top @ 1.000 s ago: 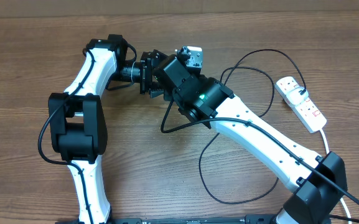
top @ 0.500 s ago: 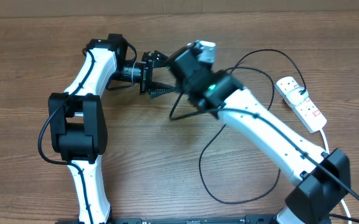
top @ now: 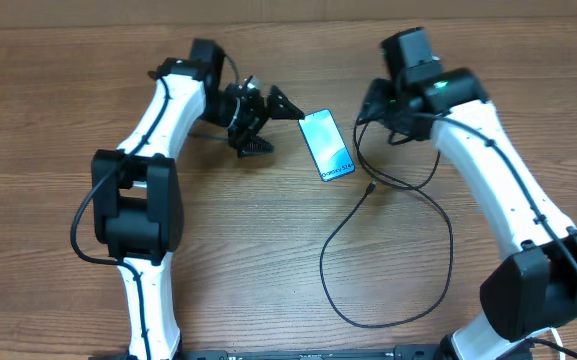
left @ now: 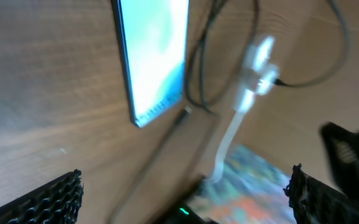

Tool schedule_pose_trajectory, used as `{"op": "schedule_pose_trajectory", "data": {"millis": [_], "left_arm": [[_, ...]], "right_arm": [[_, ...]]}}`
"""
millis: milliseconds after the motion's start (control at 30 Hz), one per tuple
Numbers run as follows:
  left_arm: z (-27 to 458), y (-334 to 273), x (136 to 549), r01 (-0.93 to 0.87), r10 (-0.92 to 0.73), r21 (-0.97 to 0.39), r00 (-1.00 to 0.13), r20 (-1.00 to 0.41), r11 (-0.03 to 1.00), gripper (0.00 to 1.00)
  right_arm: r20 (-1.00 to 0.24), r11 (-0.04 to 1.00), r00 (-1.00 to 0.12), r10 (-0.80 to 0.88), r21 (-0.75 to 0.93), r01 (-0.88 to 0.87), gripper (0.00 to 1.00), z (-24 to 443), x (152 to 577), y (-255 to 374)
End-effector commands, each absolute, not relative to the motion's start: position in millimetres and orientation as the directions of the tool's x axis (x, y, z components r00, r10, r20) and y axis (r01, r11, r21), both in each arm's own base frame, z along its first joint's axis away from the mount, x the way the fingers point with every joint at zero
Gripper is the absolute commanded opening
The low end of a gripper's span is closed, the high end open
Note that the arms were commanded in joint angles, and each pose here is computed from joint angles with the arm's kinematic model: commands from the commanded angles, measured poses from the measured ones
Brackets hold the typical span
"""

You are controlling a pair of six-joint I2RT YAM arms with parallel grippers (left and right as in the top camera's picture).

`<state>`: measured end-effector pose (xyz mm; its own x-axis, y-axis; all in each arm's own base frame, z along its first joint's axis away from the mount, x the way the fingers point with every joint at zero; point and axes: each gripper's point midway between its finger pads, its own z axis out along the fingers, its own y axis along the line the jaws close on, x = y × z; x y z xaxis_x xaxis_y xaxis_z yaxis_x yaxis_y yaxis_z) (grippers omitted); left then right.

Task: Plug charger to phone and switch on socket

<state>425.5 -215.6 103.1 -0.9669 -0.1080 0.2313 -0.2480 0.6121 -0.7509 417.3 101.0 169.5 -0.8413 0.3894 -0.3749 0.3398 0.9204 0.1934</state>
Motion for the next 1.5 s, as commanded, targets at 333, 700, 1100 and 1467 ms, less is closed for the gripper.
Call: {"op": "schedule_pose_trajectory", "data": {"millis": [333,700,1100,1467], "left_arm": [[179,-194,457,-0.029,-0.129,-0.29,-0.934,-0.332,0.956,1.0],[186,-235,465,0.016,-0.136,-0.372,-0.916,-0.378,0.928,1.0],[181,-284,467,-0.001,-0.11,-0.19,-0.816,-0.567,0.982,1.0],[141,-292,488,-0.186,-0.296,-0.245,-0.771,-0.564,0.952,1.0]], "right_arm": [[-0.32,0.885,-0.827,0.463,0.212,0.414,1.0,173,416,57],[-0.342,0.881,-0.812,0.473,0.208,0.426,1.0,174,421,50],[-0.376,0.844,-0.777,0.505,0.028,0.535,1.0,170,405,-5],[-0.348,0.766,-0.722,0.597,-0.018,0.642,1.0,167,389,-58]]}}
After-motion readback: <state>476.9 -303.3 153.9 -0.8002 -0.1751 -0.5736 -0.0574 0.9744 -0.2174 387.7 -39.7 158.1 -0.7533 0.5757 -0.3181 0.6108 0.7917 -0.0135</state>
